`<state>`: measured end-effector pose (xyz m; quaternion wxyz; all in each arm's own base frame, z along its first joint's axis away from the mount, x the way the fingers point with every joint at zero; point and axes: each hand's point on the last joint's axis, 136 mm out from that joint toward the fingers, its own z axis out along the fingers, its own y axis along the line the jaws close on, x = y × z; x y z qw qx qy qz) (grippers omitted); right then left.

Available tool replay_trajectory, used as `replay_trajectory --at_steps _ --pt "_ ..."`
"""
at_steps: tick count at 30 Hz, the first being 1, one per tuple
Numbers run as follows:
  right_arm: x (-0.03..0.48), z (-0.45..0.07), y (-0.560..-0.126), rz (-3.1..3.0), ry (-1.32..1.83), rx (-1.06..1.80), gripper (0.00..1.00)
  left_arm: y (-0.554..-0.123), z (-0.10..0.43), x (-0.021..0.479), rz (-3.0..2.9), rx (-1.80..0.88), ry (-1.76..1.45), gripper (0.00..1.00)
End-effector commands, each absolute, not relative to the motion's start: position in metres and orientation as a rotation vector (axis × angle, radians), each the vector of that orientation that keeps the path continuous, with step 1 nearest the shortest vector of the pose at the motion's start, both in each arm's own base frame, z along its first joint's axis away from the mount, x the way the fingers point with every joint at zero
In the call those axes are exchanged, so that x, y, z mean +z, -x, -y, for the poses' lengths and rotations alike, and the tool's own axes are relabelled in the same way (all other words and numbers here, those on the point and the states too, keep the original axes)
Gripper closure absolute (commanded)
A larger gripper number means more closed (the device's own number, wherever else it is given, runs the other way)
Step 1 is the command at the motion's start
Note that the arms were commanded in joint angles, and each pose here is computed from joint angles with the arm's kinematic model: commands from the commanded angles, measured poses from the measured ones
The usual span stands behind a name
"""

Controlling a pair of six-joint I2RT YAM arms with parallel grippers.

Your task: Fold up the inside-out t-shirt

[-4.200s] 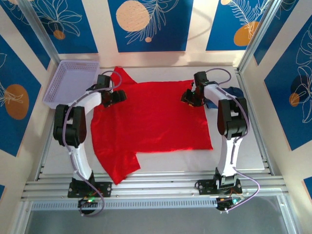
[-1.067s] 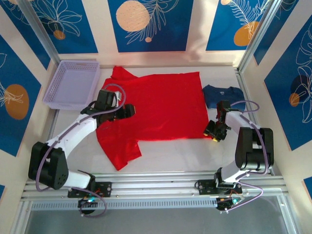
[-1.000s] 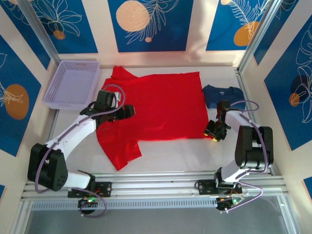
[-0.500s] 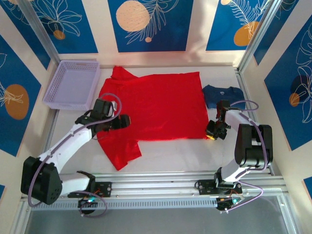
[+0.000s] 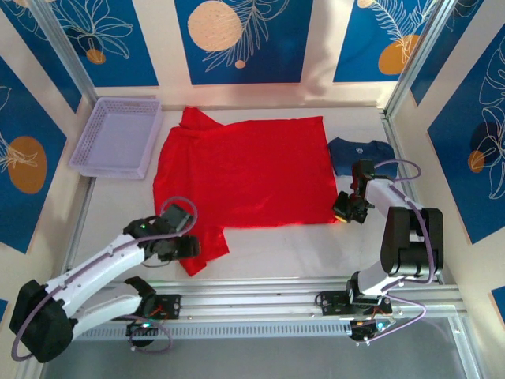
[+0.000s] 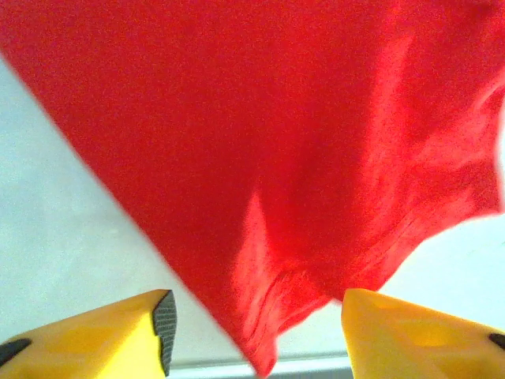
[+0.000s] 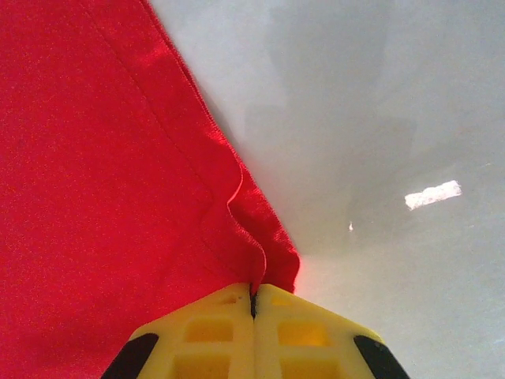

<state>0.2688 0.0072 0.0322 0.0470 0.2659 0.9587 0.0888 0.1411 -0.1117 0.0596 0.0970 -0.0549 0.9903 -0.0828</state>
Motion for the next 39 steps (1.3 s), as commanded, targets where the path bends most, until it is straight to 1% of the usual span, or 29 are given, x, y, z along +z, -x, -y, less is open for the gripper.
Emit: replay_trajectory --at_steps 1,3,7,11,13,18,22,24,27,31,36,39 --pt "0.036 -0.015 -0.270 -2.916 -0.786 0.331 1.00 -0.117 0.096 0.046 -3.009 -0.130 0.297 0.48" --pt "0.036 -0.016 -0.269 -2.915 -0.785 0.335 1.00 -0.110 0.098 0.038 -3.040 -0.127 0.287 0.51" --pt "0.038 -0.016 -0.269 -2.907 -0.779 0.342 1.00 -0.107 0.117 0.027 -3.068 -0.278 0.297 0.52" --pt "0.039 -0.017 -0.269 -2.905 -0.775 0.345 1.00 -0.104 0.112 0.019 -3.087 -0.231 0.281 0.57" --pt "0.040 -0.016 -0.269 -2.905 -0.777 0.345 1.00 -0.106 0.116 0.016 -3.080 -0.257 0.278 0.59" --pt "0.038 -0.016 -0.266 -2.911 -0.780 0.331 1.00 -0.104 0.115 0.004 -3.103 -0.231 0.258 0.70" --pt "0.036 -0.016 -0.265 -2.915 -0.789 0.333 1.00 -0.106 0.108 -0.001 -3.084 -0.181 0.248 0.82" --pt "0.037 -0.017 -0.265 -2.914 -0.787 0.334 1.00 -0.107 0.107 -0.003 -3.079 -0.173 0.246 0.92" --pt "0.038 -0.016 -0.264 -2.911 -0.785 0.333 1.00 -0.110 0.107 0.002 -3.064 -0.171 0.246 1.00" --pt "0.044 -0.018 -0.266 -2.896 -0.772 0.351 1.00 -0.121 0.103 0.029 -2.982 -0.176 0.251 1.00" --pt "0.056 -0.015 -0.275 -2.852 -0.760 0.375 1.00 -0.149 0.096 0.073 -2.845 -0.268 0.305 1.00" --pt "0.056 -0.018 -0.281 -2.853 -0.760 0.408 1.00 -0.170 0.093 0.091 -2.799 -0.322 0.321 1.00"
